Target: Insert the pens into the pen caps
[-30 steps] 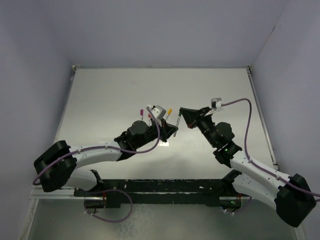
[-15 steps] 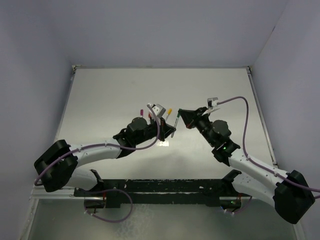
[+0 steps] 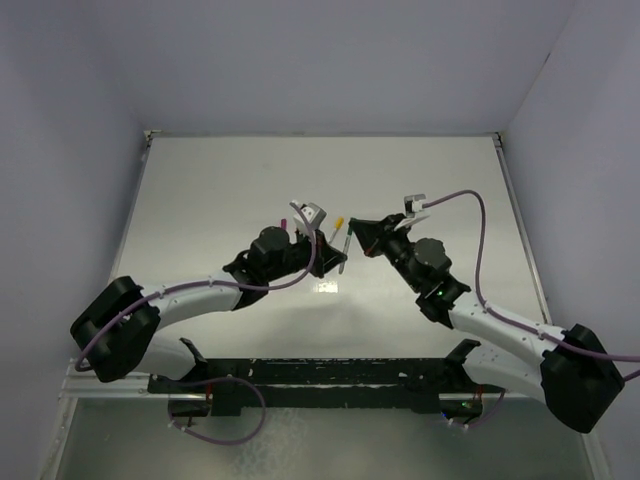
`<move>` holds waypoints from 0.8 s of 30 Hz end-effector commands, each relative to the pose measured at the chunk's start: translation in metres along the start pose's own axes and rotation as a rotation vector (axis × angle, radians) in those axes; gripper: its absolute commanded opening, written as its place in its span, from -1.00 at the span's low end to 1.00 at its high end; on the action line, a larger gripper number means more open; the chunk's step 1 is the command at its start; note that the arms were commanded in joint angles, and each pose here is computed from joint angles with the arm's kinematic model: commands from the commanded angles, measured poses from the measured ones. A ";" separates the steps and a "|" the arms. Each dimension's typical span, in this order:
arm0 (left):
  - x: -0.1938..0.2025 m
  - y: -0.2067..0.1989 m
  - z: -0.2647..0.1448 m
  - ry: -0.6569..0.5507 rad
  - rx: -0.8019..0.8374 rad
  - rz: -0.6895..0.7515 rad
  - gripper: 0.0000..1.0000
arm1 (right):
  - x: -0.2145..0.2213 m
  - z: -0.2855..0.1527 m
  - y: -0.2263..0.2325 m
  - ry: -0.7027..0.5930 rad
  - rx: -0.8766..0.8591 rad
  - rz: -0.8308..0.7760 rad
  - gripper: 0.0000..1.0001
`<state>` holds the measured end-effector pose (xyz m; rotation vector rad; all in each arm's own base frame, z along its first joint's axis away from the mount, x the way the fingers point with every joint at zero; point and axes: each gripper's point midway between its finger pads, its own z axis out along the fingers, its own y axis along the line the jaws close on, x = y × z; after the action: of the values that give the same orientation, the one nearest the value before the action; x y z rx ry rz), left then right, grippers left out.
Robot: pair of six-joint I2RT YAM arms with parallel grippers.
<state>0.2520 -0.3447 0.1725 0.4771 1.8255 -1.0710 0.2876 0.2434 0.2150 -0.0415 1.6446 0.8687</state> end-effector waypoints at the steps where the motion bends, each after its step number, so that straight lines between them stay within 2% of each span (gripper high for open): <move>1: -0.190 -0.050 -0.035 -0.623 0.131 0.066 -1.00 | 0.126 -0.045 -0.020 0.478 0.020 -0.042 -1.00; 13: -0.189 -0.039 -0.039 -0.616 0.097 0.059 -1.00 | 0.133 -0.040 -0.024 0.504 0.052 -0.056 -1.00; 19: -0.151 -0.022 -0.016 -0.427 0.047 0.050 -1.00 | 0.093 -0.021 -0.015 0.383 0.073 -0.092 -0.99; 21: -0.129 -0.013 -0.007 -0.337 0.031 0.047 -1.00 | 0.074 -0.016 -0.009 0.338 0.076 -0.096 -0.76; 24: -0.087 0.004 0.005 -0.198 -0.003 0.024 -1.00 | 0.019 -0.007 -0.010 0.172 0.156 -0.151 -0.27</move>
<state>0.2613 -0.3323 0.1628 0.4571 1.9063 -1.0452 0.2907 0.2530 0.2052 -0.0756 1.7541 0.7786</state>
